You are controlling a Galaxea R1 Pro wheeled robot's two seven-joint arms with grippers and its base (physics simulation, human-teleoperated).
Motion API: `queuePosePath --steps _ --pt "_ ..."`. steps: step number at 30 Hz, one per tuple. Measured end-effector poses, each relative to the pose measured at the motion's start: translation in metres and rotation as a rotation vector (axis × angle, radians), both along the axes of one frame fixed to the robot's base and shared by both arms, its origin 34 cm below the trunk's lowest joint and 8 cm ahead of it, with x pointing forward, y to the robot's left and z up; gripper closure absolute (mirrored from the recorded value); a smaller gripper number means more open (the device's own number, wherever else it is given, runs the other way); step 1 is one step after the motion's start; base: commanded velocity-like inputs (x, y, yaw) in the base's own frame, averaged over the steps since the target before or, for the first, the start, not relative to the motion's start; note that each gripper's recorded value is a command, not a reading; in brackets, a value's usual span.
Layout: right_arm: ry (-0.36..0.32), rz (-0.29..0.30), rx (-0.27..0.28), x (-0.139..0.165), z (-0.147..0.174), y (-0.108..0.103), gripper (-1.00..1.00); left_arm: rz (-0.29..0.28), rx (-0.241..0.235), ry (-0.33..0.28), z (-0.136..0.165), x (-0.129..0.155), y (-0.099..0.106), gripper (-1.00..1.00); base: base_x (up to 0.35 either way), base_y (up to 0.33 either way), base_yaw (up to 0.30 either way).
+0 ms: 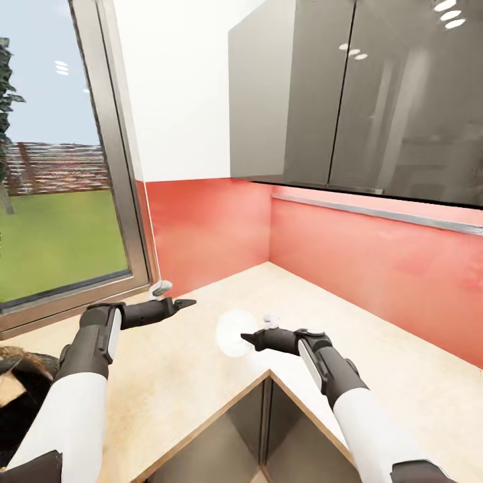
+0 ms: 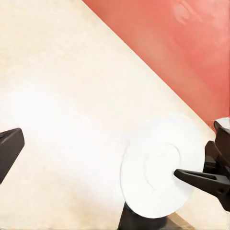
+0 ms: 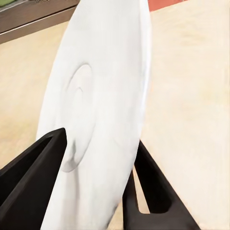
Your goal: Set up a coffee station on the kitchen countertop: keep the coffee maker on the countertop, move the bottle of coffee from the kitchen shelf to the counter next to the coffee maker, place a paper coffee filter on top of the coffee maker, put the saucer next to the coffee maker with the coffee cup on the saucer, and place the electric kettle next to the coffee maker.
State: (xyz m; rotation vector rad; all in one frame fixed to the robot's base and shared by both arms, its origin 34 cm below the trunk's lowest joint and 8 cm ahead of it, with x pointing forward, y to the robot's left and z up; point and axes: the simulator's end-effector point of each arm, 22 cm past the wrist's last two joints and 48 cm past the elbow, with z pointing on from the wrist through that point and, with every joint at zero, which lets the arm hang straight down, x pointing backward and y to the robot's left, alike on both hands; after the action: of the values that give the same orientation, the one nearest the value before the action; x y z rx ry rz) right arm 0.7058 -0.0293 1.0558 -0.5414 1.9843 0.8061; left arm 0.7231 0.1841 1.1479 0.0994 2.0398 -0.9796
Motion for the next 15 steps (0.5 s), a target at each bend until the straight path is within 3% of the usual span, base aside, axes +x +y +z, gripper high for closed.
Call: queuePosePath --steps 3,9,15 --pt "-0.015 -0.009 -0.008 0.004 0.004 -0.009 1.0 -0.003 0.001 0.0 0.0 0.0 -0.001 -1.0 -0.338 0.0 0.074" --pt "-0.023 -0.013 -0.011 0.005 0.007 -0.012 1.0 -0.021 0.017 -0.001 -0.001 -0.002 -0.008 -1.0 -0.338 -0.03 0.235" --pt "-0.024 -0.014 -0.012 0.005 0.007 -0.013 1.0 -0.04 0.042 0.0 -0.004 -0.003 -0.016 -1.0 -0.289 -0.167 0.029"
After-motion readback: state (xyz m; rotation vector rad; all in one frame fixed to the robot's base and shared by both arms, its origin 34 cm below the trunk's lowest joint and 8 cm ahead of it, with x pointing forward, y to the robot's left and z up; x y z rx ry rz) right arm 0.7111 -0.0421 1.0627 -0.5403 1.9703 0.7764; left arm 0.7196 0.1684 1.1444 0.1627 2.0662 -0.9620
